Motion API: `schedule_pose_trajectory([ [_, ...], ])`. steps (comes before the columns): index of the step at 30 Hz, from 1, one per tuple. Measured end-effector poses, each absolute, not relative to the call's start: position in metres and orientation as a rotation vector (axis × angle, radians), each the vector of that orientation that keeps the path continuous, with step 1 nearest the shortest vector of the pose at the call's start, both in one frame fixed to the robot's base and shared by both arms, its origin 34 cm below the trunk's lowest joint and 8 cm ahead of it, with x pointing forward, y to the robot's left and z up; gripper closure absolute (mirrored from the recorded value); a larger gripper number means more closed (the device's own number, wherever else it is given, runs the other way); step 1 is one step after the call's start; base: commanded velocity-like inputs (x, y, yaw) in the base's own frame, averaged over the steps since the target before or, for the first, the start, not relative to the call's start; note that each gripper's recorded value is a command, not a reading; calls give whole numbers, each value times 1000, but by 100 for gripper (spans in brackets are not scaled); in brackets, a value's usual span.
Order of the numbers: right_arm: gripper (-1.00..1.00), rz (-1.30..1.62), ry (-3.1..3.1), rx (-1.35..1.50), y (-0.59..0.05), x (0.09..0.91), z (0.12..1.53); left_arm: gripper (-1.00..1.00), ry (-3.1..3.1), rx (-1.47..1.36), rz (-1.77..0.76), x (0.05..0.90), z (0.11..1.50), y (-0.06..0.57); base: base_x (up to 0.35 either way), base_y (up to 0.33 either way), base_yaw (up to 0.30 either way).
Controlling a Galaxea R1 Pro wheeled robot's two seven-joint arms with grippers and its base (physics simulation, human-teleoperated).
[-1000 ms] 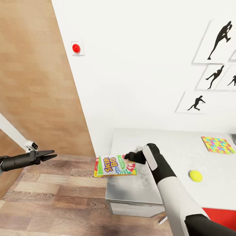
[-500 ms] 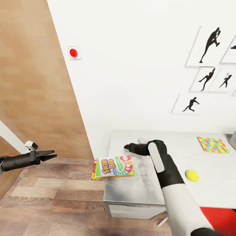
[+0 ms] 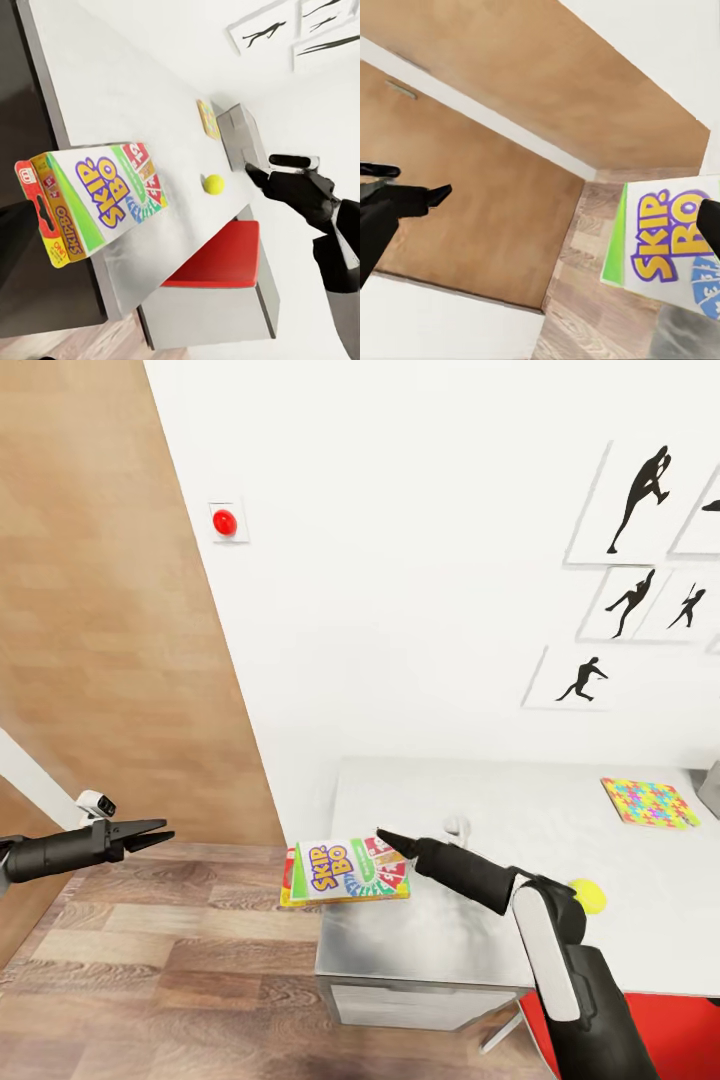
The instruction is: Put all the toys in the child's room - the three board games (two on the bed and one on the table), the two jigsaw puzzles on the table, and the tennis ball on the table - inside the toy box on the table in the child's room.
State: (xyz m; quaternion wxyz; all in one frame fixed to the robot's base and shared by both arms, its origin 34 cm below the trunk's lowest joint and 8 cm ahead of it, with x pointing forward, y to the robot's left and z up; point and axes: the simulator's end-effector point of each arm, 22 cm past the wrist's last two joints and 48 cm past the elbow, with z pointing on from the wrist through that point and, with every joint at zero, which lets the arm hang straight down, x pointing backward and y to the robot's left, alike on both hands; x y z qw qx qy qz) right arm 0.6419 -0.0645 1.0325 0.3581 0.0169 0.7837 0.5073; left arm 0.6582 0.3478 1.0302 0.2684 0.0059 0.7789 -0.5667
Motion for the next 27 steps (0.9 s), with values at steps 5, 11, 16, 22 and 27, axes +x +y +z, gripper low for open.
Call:
schedule_pose_trajectory([
  [5, -100, 1495, 1810, -5, -62, 611, 1062, -100, 2099, 21, -1527, 658, 1030, 347, 0, 0, 0],
  [11, -100, 1554, 1729, -35, -63, 601, 1075, -100, 2097, 23, -1529, 658, 1030, 346, 9, 90, 0],
  [16, -100, 1551, 1714, -29, -69, 602, 1077, -100, 2095, 22, -1530, 659, 1030, 346, 41, 111, 0],
  [22, -100, 1549, 1706, -22, -73, 603, 1078, -100, 2094, 22, -1530, 659, 1030, 346, 31, 58, 0],
  [27, -100, 1550, 1703, -21, -74, 603, 1078, -100, 2094, 22, -1530, 658, 1030, 346, 128, 140, 0],
])
